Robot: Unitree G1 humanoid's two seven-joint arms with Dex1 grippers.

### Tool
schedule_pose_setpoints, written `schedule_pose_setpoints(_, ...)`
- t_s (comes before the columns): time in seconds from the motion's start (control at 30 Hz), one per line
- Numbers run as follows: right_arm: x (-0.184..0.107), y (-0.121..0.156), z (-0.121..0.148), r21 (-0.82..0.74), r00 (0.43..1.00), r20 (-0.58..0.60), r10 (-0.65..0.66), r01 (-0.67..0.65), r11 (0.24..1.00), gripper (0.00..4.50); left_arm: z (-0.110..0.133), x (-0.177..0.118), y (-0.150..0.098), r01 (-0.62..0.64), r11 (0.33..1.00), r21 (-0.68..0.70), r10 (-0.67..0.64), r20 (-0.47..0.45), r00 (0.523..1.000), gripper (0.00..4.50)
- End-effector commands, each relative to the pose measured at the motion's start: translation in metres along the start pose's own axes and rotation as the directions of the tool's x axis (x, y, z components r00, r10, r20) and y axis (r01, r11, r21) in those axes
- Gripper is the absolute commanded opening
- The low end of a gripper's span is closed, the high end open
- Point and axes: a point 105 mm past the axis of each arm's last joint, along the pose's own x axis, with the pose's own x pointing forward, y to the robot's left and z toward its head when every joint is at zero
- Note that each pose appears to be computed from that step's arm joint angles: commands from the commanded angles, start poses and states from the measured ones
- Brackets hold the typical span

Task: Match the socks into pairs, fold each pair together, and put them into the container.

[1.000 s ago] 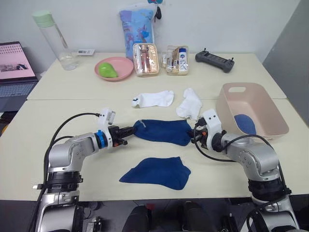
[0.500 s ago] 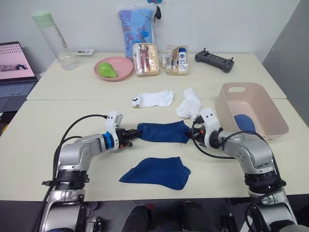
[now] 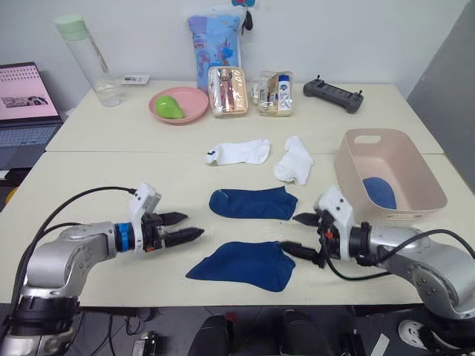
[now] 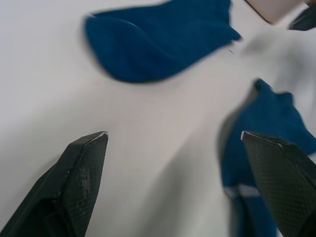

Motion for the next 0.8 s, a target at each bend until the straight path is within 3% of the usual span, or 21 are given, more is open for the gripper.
schedule_pose_setpoints(0.03, 0.009, 0.006, -0.007, -0.055, 1.0, -0.018, -0.022, 0.021, 0.998, 4.49, 0.003, -0.001, -0.015, 0.066, 0.995, 0.075, -0.065, -0.012, 0.998, 4.48)
schedule_pose_setpoints(0.17, 0.019, 0.001, -0.018, -0.059, 0.996, -0.044, -0.076, 0.073, 0.996, 4.49, 0.0, -0.002, -0.015, 0.056, 0.992, 0.115, -0.054, -0.019, 0.998, 4.48)
schedule_pose_setpoints(0.6, 0.009, 0.002, -0.037, -0.198, 0.991, -0.109, -0.081, 0.058, 0.979, 0.04, -0.005, 0.004, -0.005, 0.003, 0.969, 0.249, 0.007, -0.038, 0.999, 4.5)
schedule_pose_setpoints(0.8, -0.014, -0.011, -0.038, -0.205, 0.986, -0.14, -0.095, 0.065, 0.977, 0.04, -0.007, 0.014, -0.022, 0.064, 0.96, 0.274, -0.047, -0.069, 0.997, 4.5)
